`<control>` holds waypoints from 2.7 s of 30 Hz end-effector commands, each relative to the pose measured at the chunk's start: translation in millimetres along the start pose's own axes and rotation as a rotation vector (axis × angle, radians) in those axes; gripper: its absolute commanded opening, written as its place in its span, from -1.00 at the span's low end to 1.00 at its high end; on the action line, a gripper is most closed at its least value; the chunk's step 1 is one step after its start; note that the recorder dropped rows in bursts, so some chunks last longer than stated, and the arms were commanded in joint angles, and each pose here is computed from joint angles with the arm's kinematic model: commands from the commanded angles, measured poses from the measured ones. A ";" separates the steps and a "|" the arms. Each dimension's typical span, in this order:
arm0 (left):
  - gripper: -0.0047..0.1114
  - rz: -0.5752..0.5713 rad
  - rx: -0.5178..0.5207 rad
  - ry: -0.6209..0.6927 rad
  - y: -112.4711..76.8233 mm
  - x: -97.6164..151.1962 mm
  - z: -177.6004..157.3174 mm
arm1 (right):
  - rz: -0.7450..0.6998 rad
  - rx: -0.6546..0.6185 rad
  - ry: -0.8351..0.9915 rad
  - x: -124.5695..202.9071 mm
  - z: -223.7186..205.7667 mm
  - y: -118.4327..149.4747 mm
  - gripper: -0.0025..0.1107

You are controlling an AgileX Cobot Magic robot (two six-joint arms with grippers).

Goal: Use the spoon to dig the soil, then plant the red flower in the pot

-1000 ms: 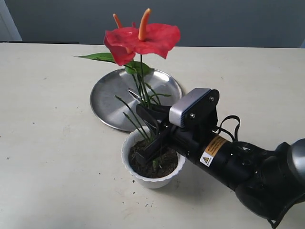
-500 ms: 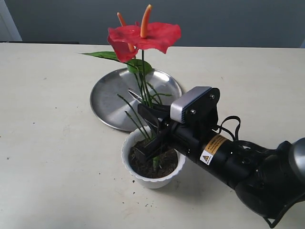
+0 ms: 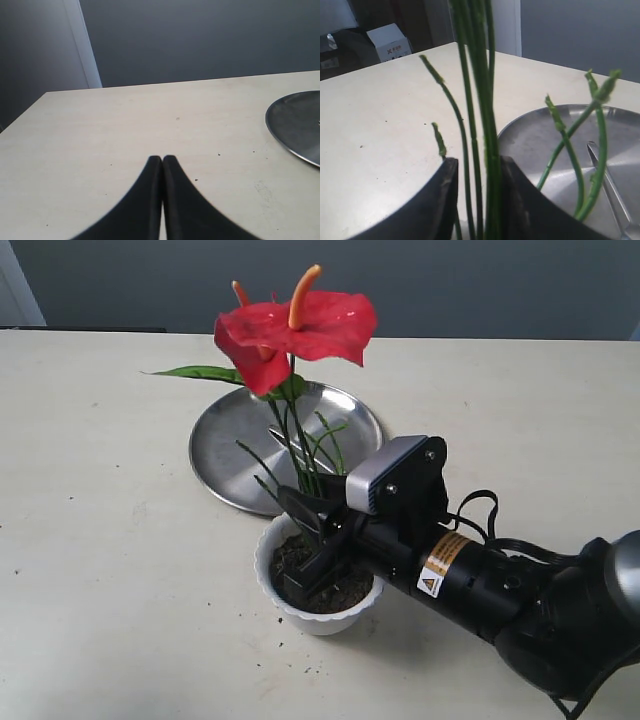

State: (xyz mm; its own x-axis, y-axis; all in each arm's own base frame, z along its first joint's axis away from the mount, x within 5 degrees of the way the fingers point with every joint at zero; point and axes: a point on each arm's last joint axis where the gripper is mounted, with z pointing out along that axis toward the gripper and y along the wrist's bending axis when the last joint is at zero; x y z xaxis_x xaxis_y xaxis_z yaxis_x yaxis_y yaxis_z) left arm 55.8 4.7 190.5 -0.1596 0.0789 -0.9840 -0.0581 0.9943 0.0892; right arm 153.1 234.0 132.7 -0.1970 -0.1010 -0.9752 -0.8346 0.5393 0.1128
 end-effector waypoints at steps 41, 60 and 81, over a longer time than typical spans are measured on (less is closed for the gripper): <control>-0.91 -0.009 0.008 -0.011 -0.4 -1.6 -0.7 | -0.026 -0.029 0.172 10.1 -8.2 3.5 -0.02; -0.91 -0.009 0.008 -0.011 -0.4 -1.6 -0.7 | -0.099 0.040 0.206 12.9 -8.8 -3.5 -0.02; -0.91 -0.009 0.008 -0.011 -0.4 -1.6 -0.7 | -0.200 -0.003 0.039 -17.8 -14.0 2.9 -0.97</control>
State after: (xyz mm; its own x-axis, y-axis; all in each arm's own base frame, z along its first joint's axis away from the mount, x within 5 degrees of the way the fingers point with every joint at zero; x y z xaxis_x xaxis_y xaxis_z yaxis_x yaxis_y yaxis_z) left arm 55.8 4.7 190.5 -0.1596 0.0789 -0.9840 -0.0581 0.9943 0.0892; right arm 146.1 226.6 149.2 -0.0743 -0.2541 -0.9643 -0.8664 0.4952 -0.0637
